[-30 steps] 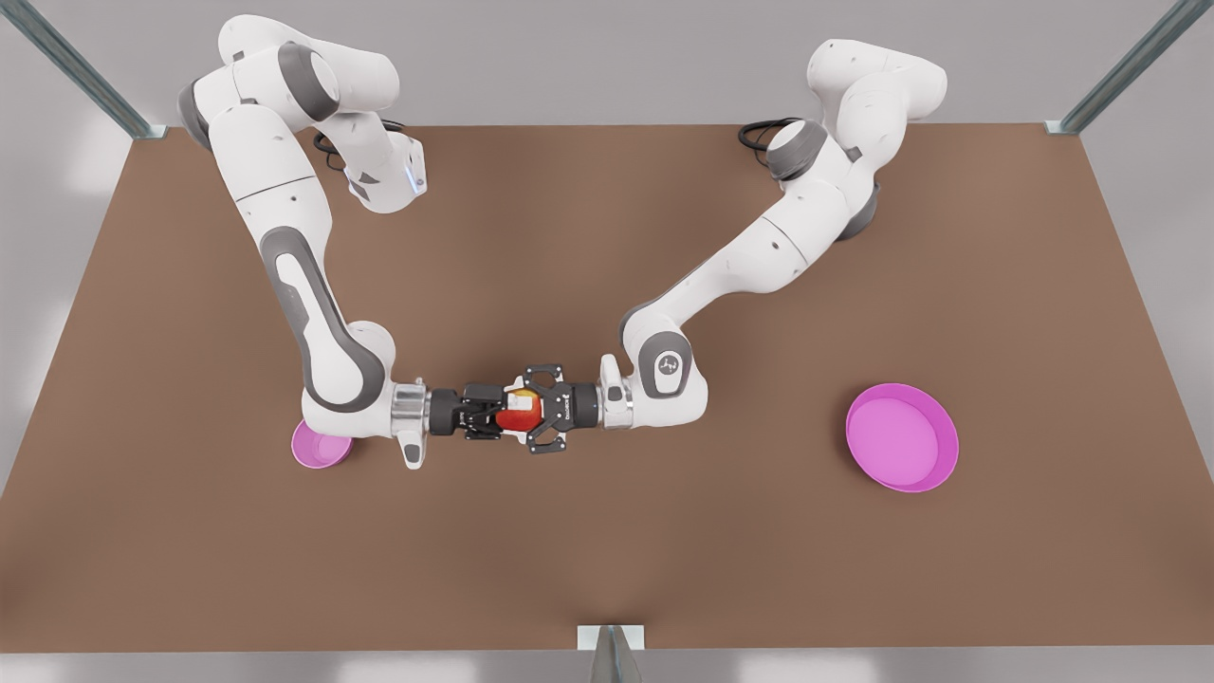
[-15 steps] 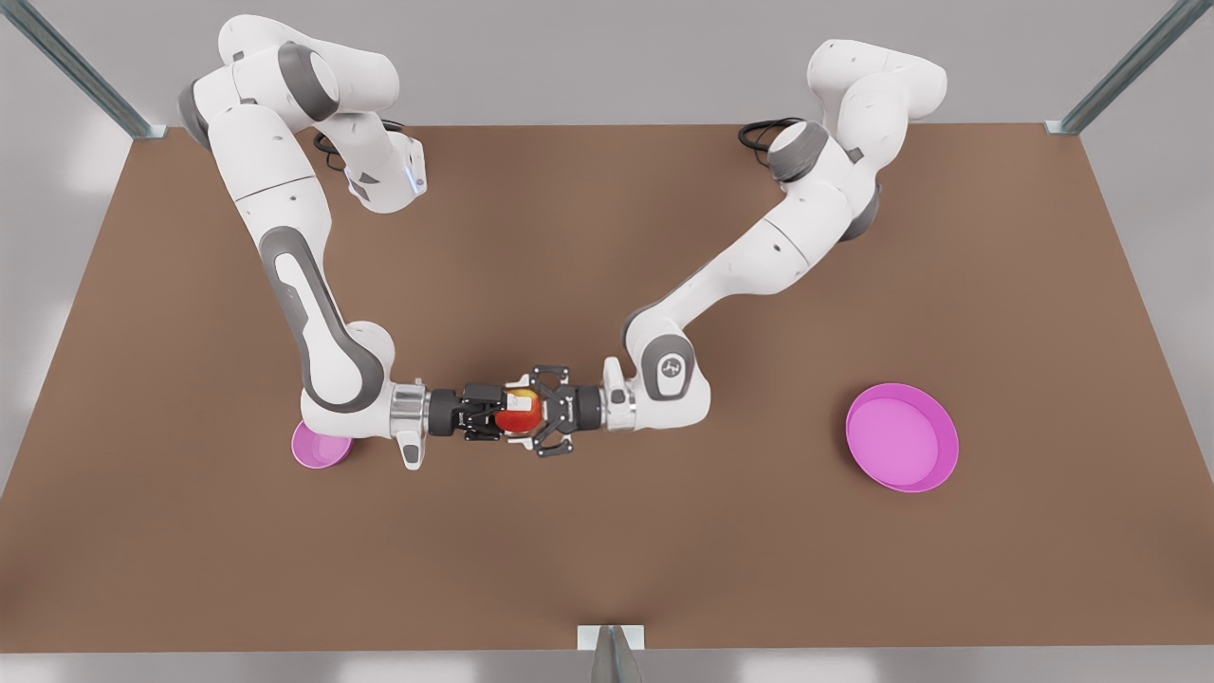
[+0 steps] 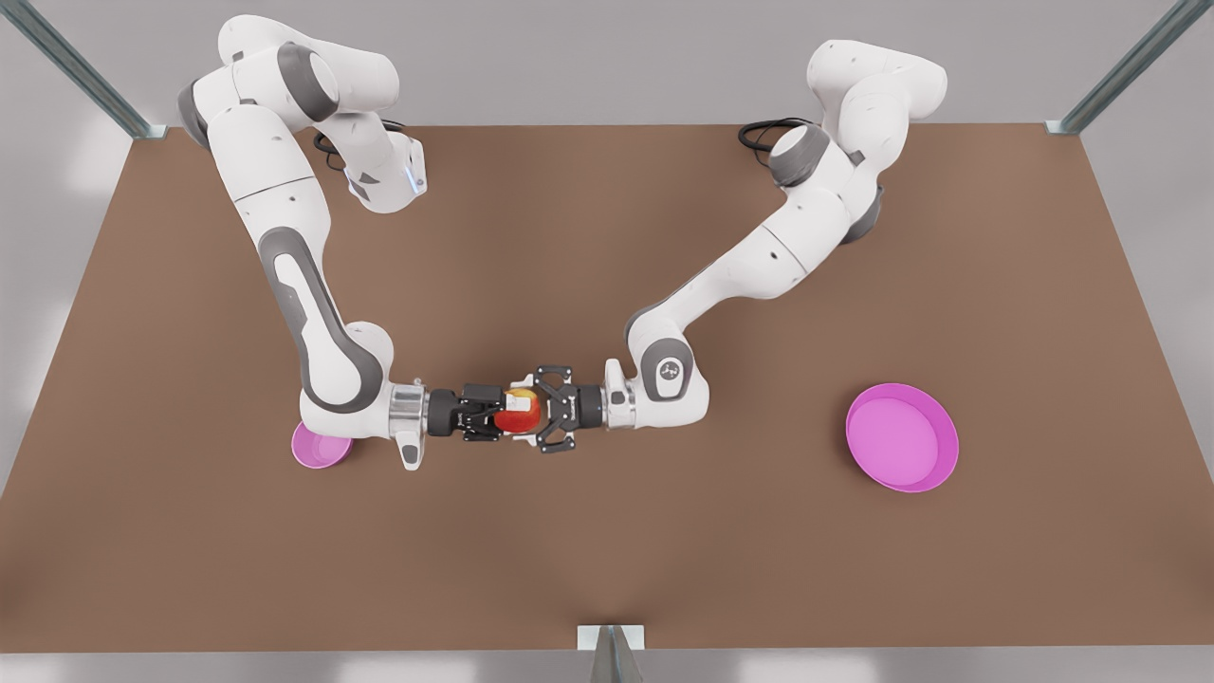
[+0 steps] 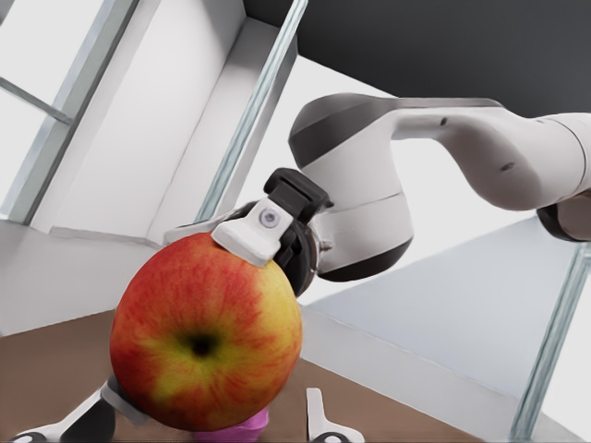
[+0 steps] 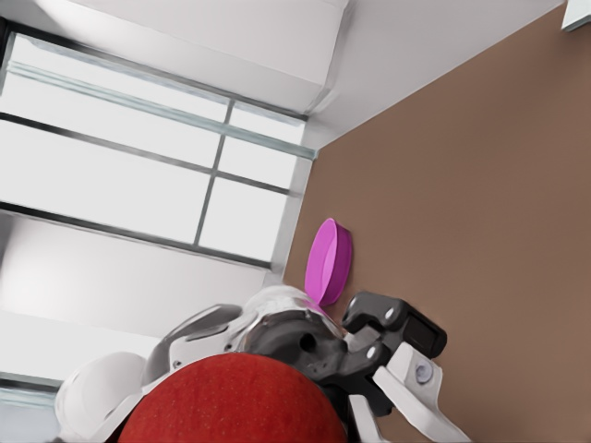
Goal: Use the left arm to pick up the apple from the plate, transfer it to the gripper of the right arm, and then use the right arm to place it into the bowl
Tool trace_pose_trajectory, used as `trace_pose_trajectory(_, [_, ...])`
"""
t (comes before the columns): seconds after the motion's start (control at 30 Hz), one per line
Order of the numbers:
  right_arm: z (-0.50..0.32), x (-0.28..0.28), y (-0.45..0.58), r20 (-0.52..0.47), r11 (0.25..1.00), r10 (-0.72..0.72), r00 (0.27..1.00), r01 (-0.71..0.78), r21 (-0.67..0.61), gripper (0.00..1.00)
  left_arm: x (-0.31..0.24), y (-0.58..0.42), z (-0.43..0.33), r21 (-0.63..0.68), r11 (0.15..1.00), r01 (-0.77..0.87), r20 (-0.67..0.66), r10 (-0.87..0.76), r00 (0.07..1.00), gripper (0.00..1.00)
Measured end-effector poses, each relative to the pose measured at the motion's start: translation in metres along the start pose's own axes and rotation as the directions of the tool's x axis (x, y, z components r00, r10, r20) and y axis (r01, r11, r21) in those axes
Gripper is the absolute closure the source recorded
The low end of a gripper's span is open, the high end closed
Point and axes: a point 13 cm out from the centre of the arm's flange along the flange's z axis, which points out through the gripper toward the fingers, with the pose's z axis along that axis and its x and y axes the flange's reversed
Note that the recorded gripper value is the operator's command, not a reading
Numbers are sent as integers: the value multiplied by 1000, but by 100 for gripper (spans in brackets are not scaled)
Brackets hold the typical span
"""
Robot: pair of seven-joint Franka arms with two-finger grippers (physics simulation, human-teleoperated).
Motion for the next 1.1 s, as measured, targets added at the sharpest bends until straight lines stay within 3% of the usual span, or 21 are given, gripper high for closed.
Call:
trace_pose_trajectory(0.23, [-32,-8,-14,19,1000,5,1000,-5,12,26,27,41,-92,-26,998,52,-47,-54,997,1])
trace_pose_trajectory(0.37, [-78,-14,-32,24,999,-2,1000,1,40,26,-12,35,-196,-3,997,-75,-239,73,968,0])
trace_pose_trajectory(0.47, [-122,-17,-47,32,999,-5,999,4,54,26,-81,38,-296,102,946,-307,-519,313,795,0])
trace_pose_trajectory(0.57, [-153,-13,-58,11,996,-18,1000,17,84,26,-185,17,-418,192,881,-433,-802,395,448,0])
trace_pose_trajectory(0.6, [-169,-13,-63,3,994,-30,1000,30,105,26,-227,7,-448,194,872,-450,-863,369,344,0])
trace_pose_trajectory(0.67, [-201,-17,-69,-27,984,-68,997,71,163,28,-258,-8,-504,120,900,-419,-960,214,183,0])
trace_pose_trajectory(0.73, [-235,-26,-71,-82,960,-122,989,139,244,29,-292,-28,-563,-57,903,-427,-996,-22,87,0])
trace_pose_trajectory(0.83, [-269,-26,-81,-173,916,-154,973,206,345,29,-305,-89,-615,-355,837,-415,-932,-352,87,0])
trace_pose_trajectory(1.1, [-336,-4,-118,-377,795,-112,919,311,521,28,-291,-90,-638,-722,621,-305,-687,-694,213,0])
